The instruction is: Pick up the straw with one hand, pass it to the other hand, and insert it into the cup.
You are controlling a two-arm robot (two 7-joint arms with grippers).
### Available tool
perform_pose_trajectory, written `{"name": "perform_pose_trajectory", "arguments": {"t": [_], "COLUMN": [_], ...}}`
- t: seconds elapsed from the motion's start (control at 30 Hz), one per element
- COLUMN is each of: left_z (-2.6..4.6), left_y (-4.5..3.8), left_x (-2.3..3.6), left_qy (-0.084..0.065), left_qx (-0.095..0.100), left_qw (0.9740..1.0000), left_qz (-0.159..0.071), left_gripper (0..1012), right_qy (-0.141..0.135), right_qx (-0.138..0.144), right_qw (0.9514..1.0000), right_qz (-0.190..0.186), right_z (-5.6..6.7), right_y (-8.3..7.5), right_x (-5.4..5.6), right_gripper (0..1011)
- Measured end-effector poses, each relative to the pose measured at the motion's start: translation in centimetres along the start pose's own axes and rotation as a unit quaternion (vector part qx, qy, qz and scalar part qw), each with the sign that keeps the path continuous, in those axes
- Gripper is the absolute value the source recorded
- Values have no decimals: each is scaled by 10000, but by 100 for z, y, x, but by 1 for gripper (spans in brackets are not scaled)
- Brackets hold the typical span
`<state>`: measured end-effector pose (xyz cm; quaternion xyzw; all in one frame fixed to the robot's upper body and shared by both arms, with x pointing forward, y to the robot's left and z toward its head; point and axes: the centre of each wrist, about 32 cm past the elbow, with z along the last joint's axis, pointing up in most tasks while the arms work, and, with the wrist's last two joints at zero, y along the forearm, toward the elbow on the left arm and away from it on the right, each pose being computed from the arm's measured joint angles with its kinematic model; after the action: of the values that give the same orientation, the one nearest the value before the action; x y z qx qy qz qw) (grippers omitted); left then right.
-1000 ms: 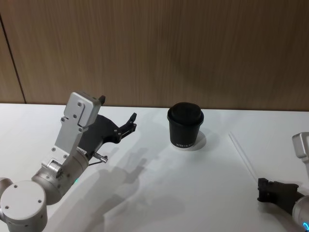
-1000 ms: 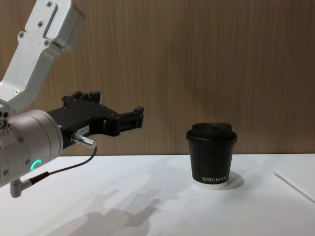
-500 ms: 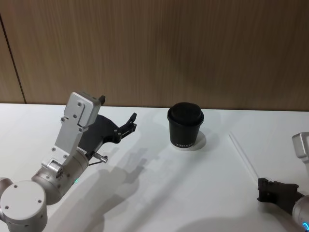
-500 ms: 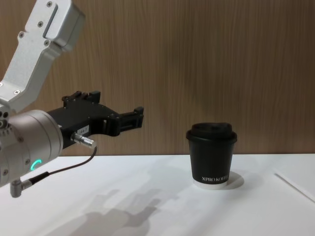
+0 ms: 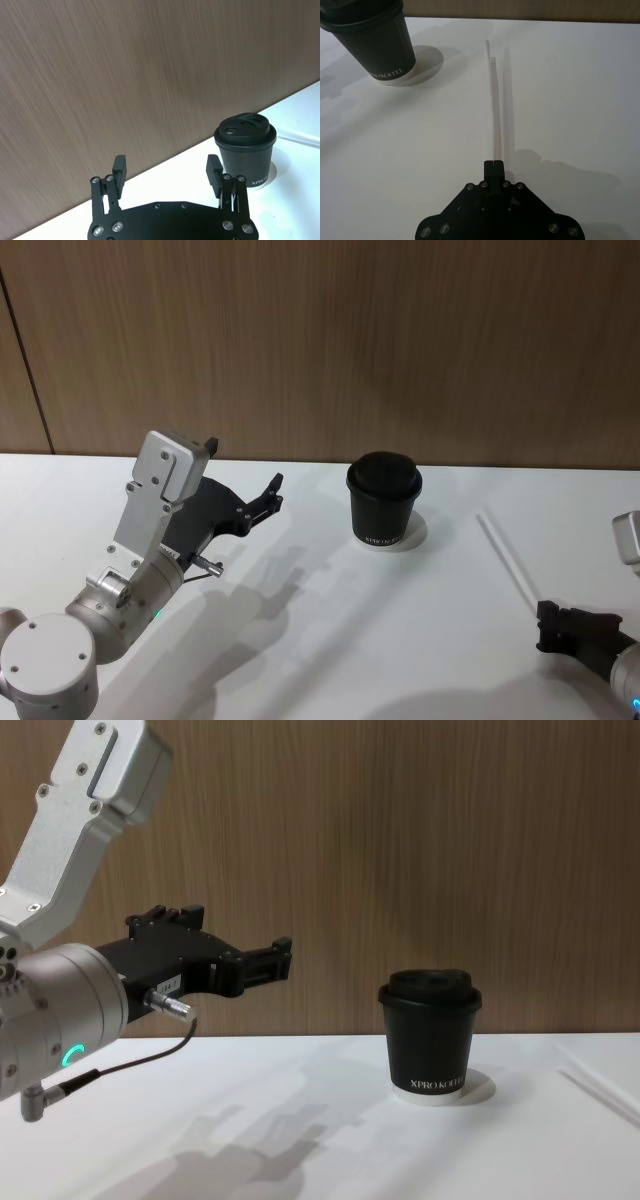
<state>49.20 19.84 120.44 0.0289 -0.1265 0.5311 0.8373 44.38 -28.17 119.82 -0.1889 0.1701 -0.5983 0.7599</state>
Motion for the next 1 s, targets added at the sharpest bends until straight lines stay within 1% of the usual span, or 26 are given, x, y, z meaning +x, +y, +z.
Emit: {"name": "perform_pose_trajectory", "arguments": {"t": [0.17, 0.27, 0.3, 0.4, 0.5, 0.53, 0.57, 0.6, 0.63, 0.67, 0.73, 0.8, 0.83, 1.0], "left_z": [0, 0, 0, 0, 0, 0, 0, 0, 0, 0, 0, 0, 0, 0], "left_y": [0, 0, 0, 0, 0, 0, 0, 0, 0, 0, 0, 0, 0, 0], "left_x": [0, 0, 0, 0, 0, 0, 0, 0, 0, 0, 0, 0, 0, 0], "left_qy": [0, 0, 0, 0, 0, 0, 0, 0, 0, 0, 0, 0, 0, 0], "left_qx": [0, 1, 0, 0, 0, 0, 0, 0, 0, 1, 0, 0, 1, 0], "left_qw": [10000, 10000, 10000, 10000, 10000, 10000, 10000, 10000, 10000, 10000, 10000, 10000, 10000, 10000], "left_qz": [0, 0, 0, 0, 0, 0, 0, 0, 0, 0, 0, -1, 0, 0], "left_gripper": [1000, 1001, 1001, 1000, 1001, 1001, 1001, 1001, 1001, 1001, 1000, 1001, 1001, 1001], "right_qy": [-70, -142, -142, -238, -308, -362, -381, -446, -471, -529, -559, -638, -693, -828], "right_qx": [213, 434, 434, 671, 806, 921, 953, 1072, 1115, 1232, 1283, 1422, 1524, 1777], "right_qw": [9997, 9989, 9989, 9974, 9962, 9950, 9946, 9931, 9925, 9907, 9899, 9874, 9854, 9798], "right_qz": [40, 79, 79, 114, 133, 149, 155, 174, 184, 210, 223, 269, 305, 391], "right_z": [-6, -9, -9, -10, -8, -5, -3, 2, 5, 14, 19, 41, 60, 124], "right_y": [-24, -46, -46, -64, -76, -83, -86, -94, -98, -106, -110, -126, -137, -173], "right_x": [24, 43, 43, 56, 64, 69, 71, 76, 78, 83, 86, 93, 100, 120], "right_gripper": [0, 0, 0, 0, 0, 0, 0, 0, 0, 0, 0, 0, 0, 0]}}
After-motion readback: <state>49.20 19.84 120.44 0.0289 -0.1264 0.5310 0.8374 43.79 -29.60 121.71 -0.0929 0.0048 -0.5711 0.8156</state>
